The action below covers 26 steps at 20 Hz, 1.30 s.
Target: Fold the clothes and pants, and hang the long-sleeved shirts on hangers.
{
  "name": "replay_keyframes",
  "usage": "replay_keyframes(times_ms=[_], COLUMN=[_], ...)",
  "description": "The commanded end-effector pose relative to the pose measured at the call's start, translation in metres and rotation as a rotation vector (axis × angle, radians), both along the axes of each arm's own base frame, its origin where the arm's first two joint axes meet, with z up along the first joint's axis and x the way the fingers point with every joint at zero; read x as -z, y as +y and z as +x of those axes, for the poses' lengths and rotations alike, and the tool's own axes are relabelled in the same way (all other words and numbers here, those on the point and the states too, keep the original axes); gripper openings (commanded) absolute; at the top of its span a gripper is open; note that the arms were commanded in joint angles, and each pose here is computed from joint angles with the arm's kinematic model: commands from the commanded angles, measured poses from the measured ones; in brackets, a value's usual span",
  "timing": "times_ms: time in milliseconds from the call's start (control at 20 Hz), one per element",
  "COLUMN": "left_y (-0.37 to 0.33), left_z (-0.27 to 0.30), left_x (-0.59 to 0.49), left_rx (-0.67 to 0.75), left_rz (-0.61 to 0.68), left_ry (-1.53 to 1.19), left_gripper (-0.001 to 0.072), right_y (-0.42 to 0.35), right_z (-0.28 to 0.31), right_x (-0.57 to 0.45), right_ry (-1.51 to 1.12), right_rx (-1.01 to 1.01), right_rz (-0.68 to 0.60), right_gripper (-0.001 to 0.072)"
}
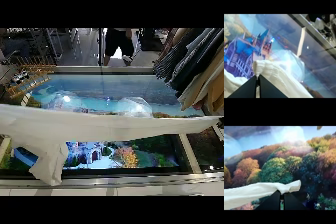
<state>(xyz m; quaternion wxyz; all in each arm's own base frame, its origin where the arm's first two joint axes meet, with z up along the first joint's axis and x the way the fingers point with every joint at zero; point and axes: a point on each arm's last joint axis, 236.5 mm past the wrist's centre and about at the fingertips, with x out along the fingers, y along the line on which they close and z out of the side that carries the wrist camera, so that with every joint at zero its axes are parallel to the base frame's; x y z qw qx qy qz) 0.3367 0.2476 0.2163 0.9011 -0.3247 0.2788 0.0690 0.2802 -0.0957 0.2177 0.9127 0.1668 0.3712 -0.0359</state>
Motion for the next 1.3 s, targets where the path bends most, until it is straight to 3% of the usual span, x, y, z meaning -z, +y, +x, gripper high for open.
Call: replay_keyframes(times_ms=[0,150,350,500,550,600,650,850,950,1100,1200,1250], left_y=[0.017,0.035,0.07,0.077,0.076,0.071,0.064,0.05,0.06,0.055,0.033,0.023], left_z=[0.019,0.05,0.116,0.171,0.186,0.198,0.207,0.181,0.124,0.025,0.006,0.008], left_x=[0.064,0.073,0.079,0.113,0.125,0.134,0.134,0.087,0.111,0.183,0.212,0.224], left_rx=[-0.03,-0.08,-0.256,-0.402,-0.444,-0.433,-0.366,-0.084,-0.05,0.014,0.057,0.056], left_rz=[-0.092,-0.144,-0.191,-0.246,-0.249,-0.193,-0.098,0.143,0.182,0.135,0.031,-0.019], left_ry=[0.024,-0.067,-0.254,-0.316,-0.323,-0.317,-0.314,-0.306,-0.052,0.436,0.511,0.5], left_gripper=[0.001,0.001,0.001,0.0025,0.016,0.0478,0.072,0.0702,0.0702,0.07,0.0639,0.0633], right_y=[-0.003,0.006,0.007,0.021,0.032,0.042,0.051,0.077,0.121,0.205,0.257,0.285], right_z=[0.038,0.109,0.221,0.285,0.3,0.306,0.305,0.258,0.225,0.174,0.147,0.135], right_x=[0.064,0.088,0.136,0.193,0.21,0.223,0.232,0.222,0.193,0.145,0.148,0.156], right_ry=[0.025,-0.057,-0.184,-0.129,-0.093,-0.047,0.013,0.181,0.206,0.241,0.316,0.349], right_rx=[0.007,0.024,0.14,0.132,0.102,0.07,0.034,-0.179,-0.395,-0.644,-0.742,-0.783], right_rz=[0.03,0.009,0.032,0.079,0.089,0.104,0.125,0.107,0.172,0.379,0.431,0.435], right_gripper=[0.0017,0.0017,0.0017,0.0024,0.0067,0.0323,0.0622,0.0564,0.0564,0.0558,0.0492,0.0494])
